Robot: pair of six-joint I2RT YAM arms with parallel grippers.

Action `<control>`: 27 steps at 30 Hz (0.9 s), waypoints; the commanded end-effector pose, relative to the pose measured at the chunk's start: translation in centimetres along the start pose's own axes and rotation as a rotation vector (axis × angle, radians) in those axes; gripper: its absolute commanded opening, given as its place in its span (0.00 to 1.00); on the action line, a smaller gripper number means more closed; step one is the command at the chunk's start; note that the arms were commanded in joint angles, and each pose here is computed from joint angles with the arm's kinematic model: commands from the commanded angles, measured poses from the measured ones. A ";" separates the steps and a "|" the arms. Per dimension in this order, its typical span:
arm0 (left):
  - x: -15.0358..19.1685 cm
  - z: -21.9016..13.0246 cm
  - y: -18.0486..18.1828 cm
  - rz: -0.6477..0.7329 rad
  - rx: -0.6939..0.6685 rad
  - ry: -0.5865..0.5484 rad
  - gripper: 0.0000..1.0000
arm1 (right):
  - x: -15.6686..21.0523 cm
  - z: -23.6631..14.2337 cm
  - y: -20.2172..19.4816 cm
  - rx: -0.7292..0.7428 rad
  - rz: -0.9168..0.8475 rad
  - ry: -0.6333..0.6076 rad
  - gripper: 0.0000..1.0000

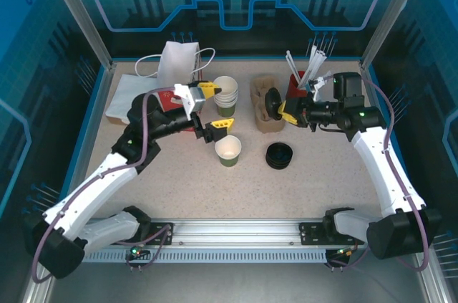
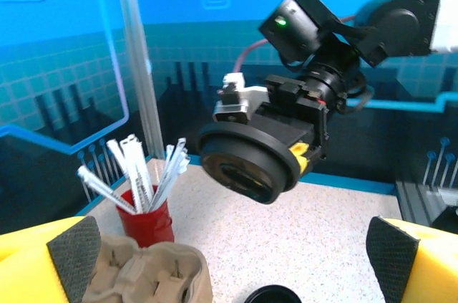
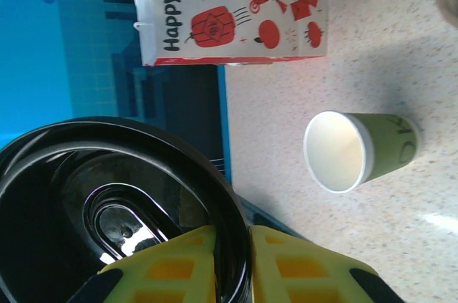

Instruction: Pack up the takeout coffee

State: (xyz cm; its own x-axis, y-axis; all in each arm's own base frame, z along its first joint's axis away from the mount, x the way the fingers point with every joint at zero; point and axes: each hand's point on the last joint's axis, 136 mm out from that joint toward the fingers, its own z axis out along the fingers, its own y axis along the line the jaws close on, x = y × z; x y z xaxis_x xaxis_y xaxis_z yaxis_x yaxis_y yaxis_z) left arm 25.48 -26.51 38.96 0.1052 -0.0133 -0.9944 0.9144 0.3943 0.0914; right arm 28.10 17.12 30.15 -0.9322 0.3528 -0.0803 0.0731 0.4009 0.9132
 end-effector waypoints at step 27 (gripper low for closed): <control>-1.1 9.4 -1.0 0.202 0.347 -0.120 0.96 | 1.4 -1.3 4.6 -0.142 0.207 0.019 0.17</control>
State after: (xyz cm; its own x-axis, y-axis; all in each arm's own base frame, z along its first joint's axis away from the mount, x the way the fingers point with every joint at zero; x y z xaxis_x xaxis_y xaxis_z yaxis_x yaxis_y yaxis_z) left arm 29.35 -35.04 38.59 0.2575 -0.0349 -0.9656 0.9591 0.1310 0.2511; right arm 27.19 17.63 34.16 -0.8913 0.4397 0.1106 0.2257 0.2187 0.9493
